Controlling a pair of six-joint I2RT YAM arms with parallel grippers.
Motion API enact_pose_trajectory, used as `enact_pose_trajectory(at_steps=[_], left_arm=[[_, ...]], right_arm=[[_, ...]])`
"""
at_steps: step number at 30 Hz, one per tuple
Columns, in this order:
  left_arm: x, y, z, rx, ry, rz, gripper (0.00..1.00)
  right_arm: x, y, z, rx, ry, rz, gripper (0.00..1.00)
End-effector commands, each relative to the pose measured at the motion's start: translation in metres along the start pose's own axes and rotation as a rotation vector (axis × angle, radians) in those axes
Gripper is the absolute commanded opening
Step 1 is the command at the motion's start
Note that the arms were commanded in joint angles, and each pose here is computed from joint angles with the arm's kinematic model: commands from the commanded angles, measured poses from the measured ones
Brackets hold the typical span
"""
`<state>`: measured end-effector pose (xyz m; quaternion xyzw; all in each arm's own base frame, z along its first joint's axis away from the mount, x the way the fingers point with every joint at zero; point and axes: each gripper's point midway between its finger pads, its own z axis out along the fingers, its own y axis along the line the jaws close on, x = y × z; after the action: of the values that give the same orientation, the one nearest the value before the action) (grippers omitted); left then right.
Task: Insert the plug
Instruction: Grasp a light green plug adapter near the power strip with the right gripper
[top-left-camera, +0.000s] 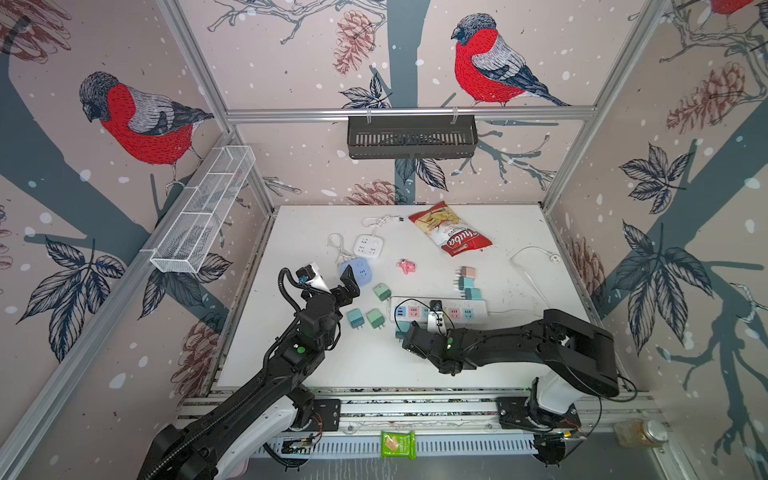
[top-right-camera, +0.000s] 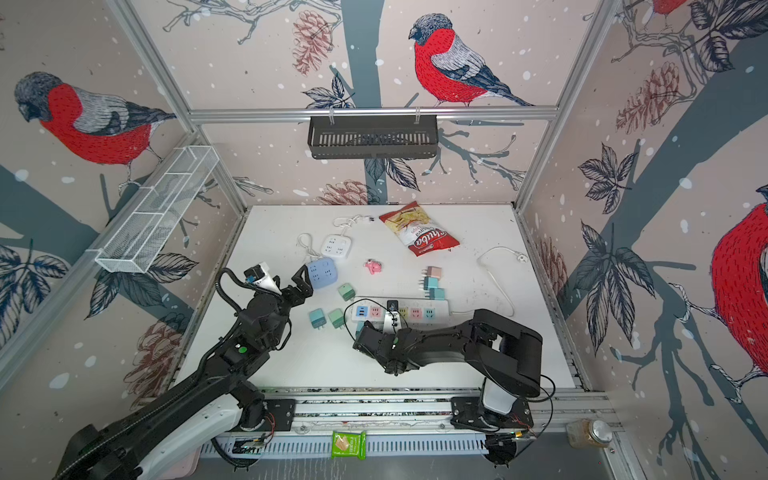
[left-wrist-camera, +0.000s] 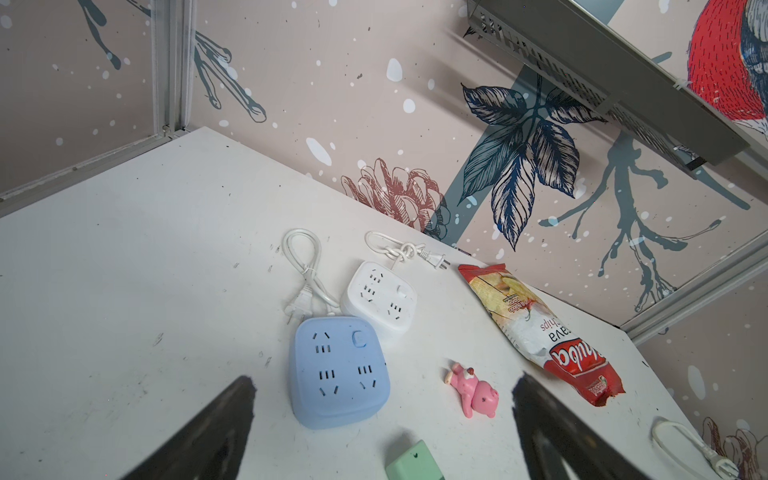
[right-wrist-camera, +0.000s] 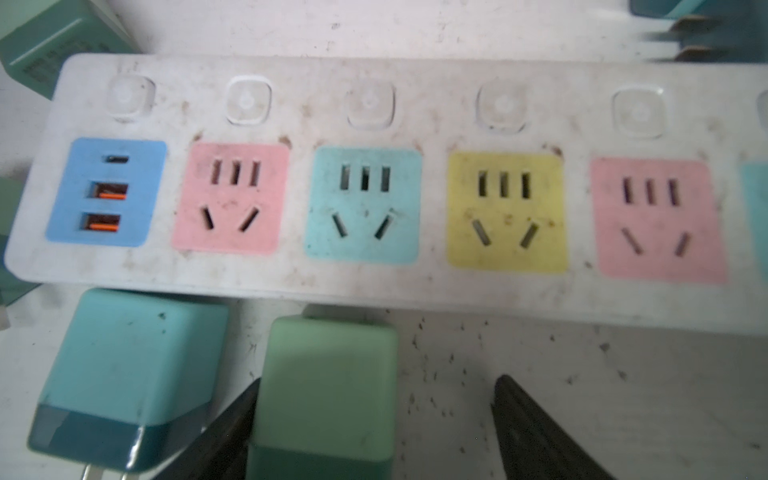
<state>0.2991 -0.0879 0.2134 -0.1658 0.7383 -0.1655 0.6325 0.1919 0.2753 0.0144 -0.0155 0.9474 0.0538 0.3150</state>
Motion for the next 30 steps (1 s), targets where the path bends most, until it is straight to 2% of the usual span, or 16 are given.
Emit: enact_pose_trajectory(at_steps=[1,5,13,19,22,24,30], left_arm=[[-0.008,-0.006,0.001,0.017,-0.022,-0.018,0.96],[-0.006,-0.009,0.002,0.031,-0.009,-0.008,0.96],[0.002,-0.016,0.010,0.048,0.030,0.011,0.96],[0.008,-0.021,0.018,0.048,0.064,0.013,0.96],[0.016,-0.031,0.023,0.075,0.112,0.032,0.97],[0.029,-0.029,0.026,0.069,0.160,0.000,0.96],[0.039,-0.057,0.020,0.247,0.209,0.033,0.96]], right_arm=[[0.015,0.003,0.005,-0.010,0.070,-0.005,0.76],[0.018,0.004,0.007,-0.009,0.076,-0.009,0.63],[0.023,0.003,0.008,-0.007,0.084,-0.014,0.49],[0.022,0.003,0.007,-0.010,0.079,-0.021,0.42],[0.016,0.004,0.002,-0.029,0.060,-0.017,0.37],[0.009,0.004,-0.004,-0.056,0.035,-0.013,0.33],[-0.020,-0.007,-0.027,-0.088,-0.091,-0.010,0.29]])
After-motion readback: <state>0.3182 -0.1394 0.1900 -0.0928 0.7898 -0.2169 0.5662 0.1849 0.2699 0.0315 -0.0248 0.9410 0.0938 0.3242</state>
